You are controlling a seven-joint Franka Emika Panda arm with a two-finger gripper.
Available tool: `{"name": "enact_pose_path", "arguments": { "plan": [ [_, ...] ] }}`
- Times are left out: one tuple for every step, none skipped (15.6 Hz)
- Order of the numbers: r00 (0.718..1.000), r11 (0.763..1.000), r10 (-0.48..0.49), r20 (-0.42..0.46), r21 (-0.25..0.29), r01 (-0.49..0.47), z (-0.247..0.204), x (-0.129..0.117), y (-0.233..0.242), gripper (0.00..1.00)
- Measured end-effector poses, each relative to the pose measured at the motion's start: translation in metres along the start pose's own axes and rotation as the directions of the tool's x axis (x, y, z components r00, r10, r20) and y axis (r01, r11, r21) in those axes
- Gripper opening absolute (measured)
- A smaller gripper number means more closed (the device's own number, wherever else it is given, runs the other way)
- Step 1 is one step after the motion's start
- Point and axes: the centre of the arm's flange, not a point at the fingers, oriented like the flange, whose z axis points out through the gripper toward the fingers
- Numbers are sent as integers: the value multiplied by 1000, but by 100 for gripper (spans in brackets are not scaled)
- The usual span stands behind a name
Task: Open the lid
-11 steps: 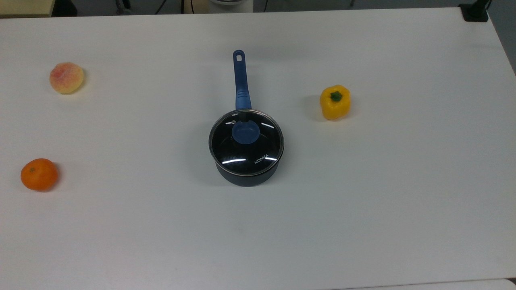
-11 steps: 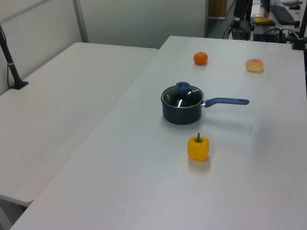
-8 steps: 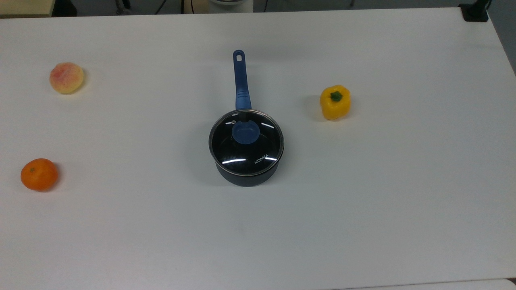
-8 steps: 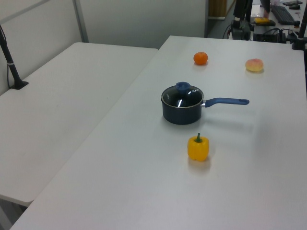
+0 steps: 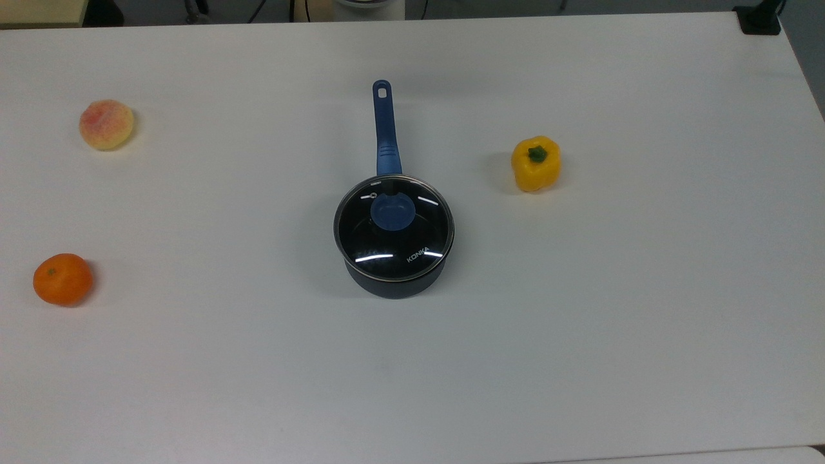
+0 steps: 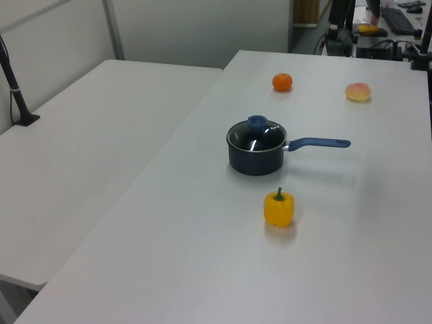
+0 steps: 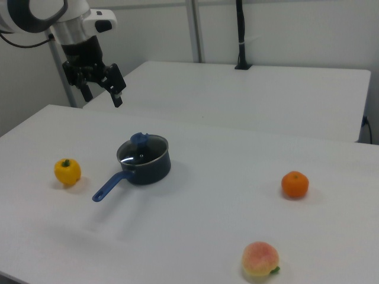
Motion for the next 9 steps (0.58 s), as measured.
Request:
{"name": "enact_pose_path", "arguments": {
  "plan": [
    [1000,1000,0,0,0,0,0,0,0,100],
    [1000,1000,0,1,0,0,0,0,0,100],
    [1000,1000,-1,3,0,1,0,0,-1,100],
    [1000,1000,-3,5,0,3,1,-1,-1,100],
    [1000,1000,-5,9,1,5,1,-1,-2,100],
    [1000,1000,-7,15,1,7,2,-1,-2,100],
    [1000,1000,-9,22,1,9,5,-2,-2,100],
    [999,1000,-11,34,1,11,11,-1,-2,100],
    [999,1000,-20,49,3,20,19,0,-4,100]
  ]
}}
